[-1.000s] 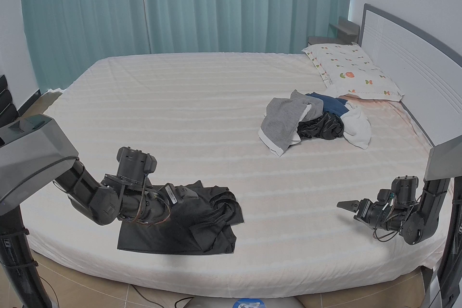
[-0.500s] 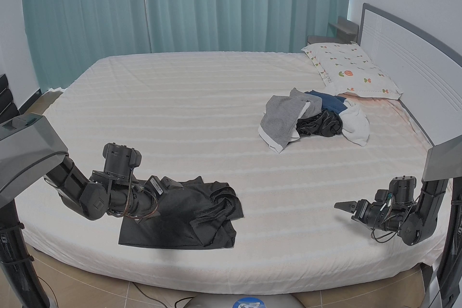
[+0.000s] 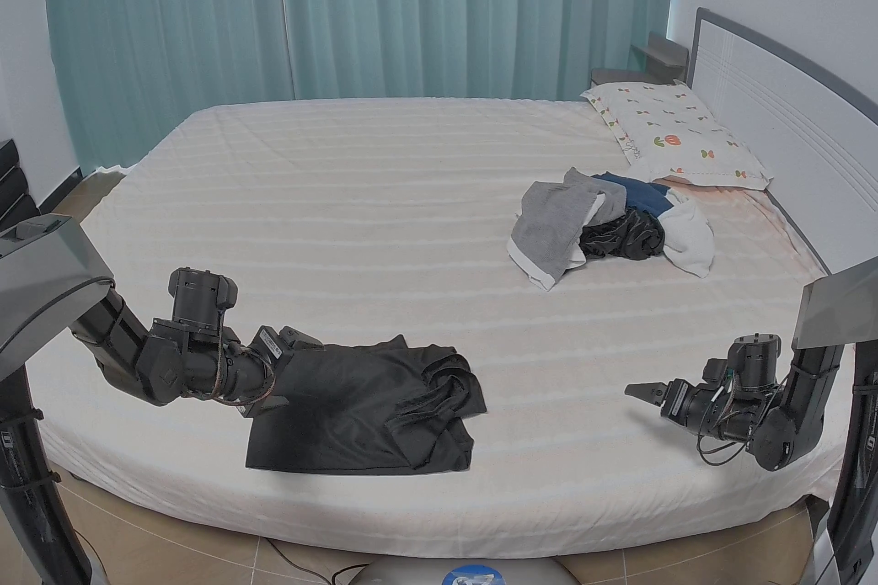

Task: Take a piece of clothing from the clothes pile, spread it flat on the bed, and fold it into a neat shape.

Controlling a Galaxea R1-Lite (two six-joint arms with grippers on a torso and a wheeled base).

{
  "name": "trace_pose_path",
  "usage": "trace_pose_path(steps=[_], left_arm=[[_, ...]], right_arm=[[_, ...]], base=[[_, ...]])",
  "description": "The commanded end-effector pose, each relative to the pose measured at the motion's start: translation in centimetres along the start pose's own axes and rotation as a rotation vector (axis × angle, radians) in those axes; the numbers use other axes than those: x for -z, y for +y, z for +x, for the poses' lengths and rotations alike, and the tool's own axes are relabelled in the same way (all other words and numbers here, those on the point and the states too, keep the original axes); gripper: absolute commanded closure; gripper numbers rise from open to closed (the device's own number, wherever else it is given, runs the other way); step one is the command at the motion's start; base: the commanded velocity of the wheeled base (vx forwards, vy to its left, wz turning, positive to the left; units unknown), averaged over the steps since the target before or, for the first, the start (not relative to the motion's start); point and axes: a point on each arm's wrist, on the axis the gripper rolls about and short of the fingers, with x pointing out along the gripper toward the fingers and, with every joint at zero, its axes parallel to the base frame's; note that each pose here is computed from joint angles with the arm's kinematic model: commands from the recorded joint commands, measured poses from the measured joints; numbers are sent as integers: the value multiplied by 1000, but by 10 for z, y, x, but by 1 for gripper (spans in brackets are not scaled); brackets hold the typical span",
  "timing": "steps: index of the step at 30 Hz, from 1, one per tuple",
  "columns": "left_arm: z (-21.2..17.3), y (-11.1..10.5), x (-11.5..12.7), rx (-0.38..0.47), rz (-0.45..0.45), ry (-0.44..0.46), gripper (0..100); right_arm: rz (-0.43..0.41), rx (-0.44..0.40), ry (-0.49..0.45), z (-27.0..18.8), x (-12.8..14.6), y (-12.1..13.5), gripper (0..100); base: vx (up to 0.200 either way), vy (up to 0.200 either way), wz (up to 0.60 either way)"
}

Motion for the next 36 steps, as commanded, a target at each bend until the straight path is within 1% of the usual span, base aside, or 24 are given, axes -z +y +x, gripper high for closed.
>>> trace_pose_path(steps=[1, 7, 8, 10, 14, 19, 21, 22, 27, 30, 31, 34, 36], left_arm=[[5, 7, -3, -18, -16, 3, 0], [8, 9, -7, -19, -26, -3, 0], [8, 9, -8, -20, -27, -4, 0], [9, 9, -8, -21, -27, -4, 0], [9, 10, -8, -22, -28, -3, 0], [9, 10, -8, -23, -28, -4, 0], [9, 10, -8, -23, -28, -4, 0], [9, 10, -8, -23, -28, -4, 0], [10, 9, -8, -23, -25, -3, 0], [10, 9, -7, -23, -22, -3, 0], [10, 8, -7, -21, -19, -5, 0], [10, 8, -7, -21, -19, -5, 0], [10, 8, -7, -21, -19, -5, 0]], right_arm=[[-36, -10, 9, 6, 8, 15, 0], [-81, -18, -12, 15, 11, 35, 0], [-98, -18, -25, 19, 13, 43, 0], [-114, -8, -25, 23, 18, 49, 0], [-156, -31, -24, 30, 29, 70, 0], [-189, -15, -32, 39, 35, 91, 0], [-193, -9, -33, 41, 36, 94, 0], [-204, -1, -29, 46, 38, 100, 0], [-225, 29, -49, 51, 44, 111, 0], [-229, 35, -45, 52, 45, 111, 0], [-241, 48, -31, 54, 47, 110, 0], [-244, 60, -34, 56, 45, 111, 0], [-259, 99, -42, 58, 46, 109, 0]], base=[[0, 200, 0], [0, 200, 0], [0, 200, 0], [0, 200, 0], [0, 200, 0], [0, 200, 0], [0, 200, 0], [0, 200, 0], [0, 200, 0], [0, 0, 0], [0, 0, 0], [0, 0, 0], [0, 0, 0]])
